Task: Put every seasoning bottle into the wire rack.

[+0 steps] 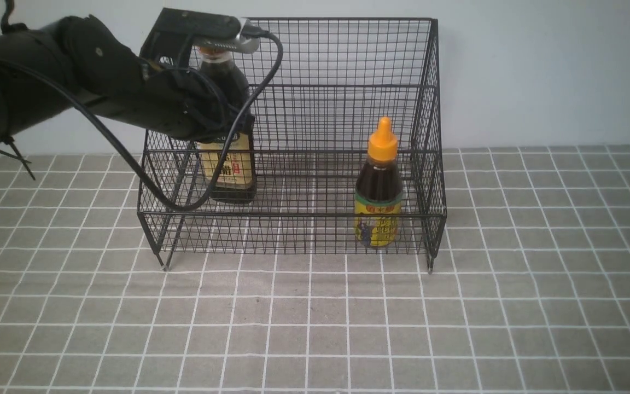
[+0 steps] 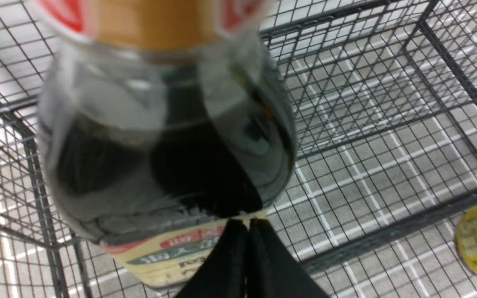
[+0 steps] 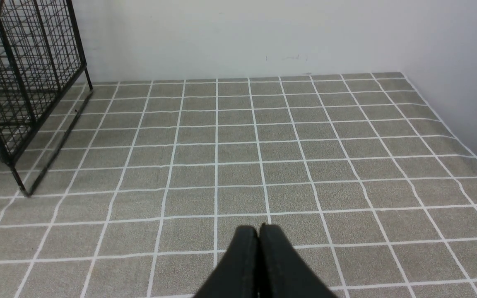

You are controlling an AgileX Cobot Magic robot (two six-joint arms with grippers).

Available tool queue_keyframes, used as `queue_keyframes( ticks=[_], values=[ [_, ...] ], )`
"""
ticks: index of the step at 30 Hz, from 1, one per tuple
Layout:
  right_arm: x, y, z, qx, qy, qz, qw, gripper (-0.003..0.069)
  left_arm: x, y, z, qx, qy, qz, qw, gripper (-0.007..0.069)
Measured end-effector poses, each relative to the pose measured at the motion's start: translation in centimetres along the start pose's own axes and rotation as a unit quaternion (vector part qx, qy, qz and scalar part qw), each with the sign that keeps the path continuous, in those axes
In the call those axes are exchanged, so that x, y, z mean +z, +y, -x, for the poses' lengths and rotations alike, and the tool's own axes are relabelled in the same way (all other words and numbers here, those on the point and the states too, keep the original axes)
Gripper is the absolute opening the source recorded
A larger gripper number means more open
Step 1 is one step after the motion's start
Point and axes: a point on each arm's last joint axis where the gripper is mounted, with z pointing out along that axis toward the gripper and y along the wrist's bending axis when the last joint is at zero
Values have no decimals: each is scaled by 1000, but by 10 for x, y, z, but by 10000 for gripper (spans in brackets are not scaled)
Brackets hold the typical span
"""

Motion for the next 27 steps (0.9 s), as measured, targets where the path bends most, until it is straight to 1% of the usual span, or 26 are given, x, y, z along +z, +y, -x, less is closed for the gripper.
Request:
queue_keyframes(
  ticks=[3, 6, 9, 10, 11, 12, 14, 16, 20, 27],
  values=[
    [0, 0, 0, 0, 0, 0, 1000, -12, -3, -1, -1, 1, 9, -5, 1000, -7],
    [0, 0, 0, 0, 0, 0, 1000, -12, -16, -5, 0, 18, 28, -12, 999, -7],
    [0, 0, 0, 0, 0, 0, 1000, -12, -44, -9, 4, 42, 38, -11, 998, -7],
    [0, 0, 0, 0, 0, 0, 1000, -12, -61, -11, 7, 51, 37, -7, 998, -7],
    [0, 0, 0, 0, 0, 0, 1000, -12, -78, -14, 8, 51, 41, -5, 998, -7],
    [0, 0, 0, 0, 0, 0, 1000, -12, -83, -14, 9, 52, 41, -3, 998, -7],
    [0, 0, 0, 0, 0, 0, 1000, -12, -115, -19, 8, 44, 29, 7, 999, -7],
    [0, 0, 0, 0, 0, 0, 1000, -12, -149, -25, -1, 39, 5, 14, 999, -7],
    [0, 0, 0, 0, 0, 0, 1000, -12, -199, -35, -38, 21, -42, 23, 999, -7],
    [0, 0, 0, 0, 0, 0, 1000, -12, -246, -46, -100, 13, -102, 31, 994, -7]
  ],
)
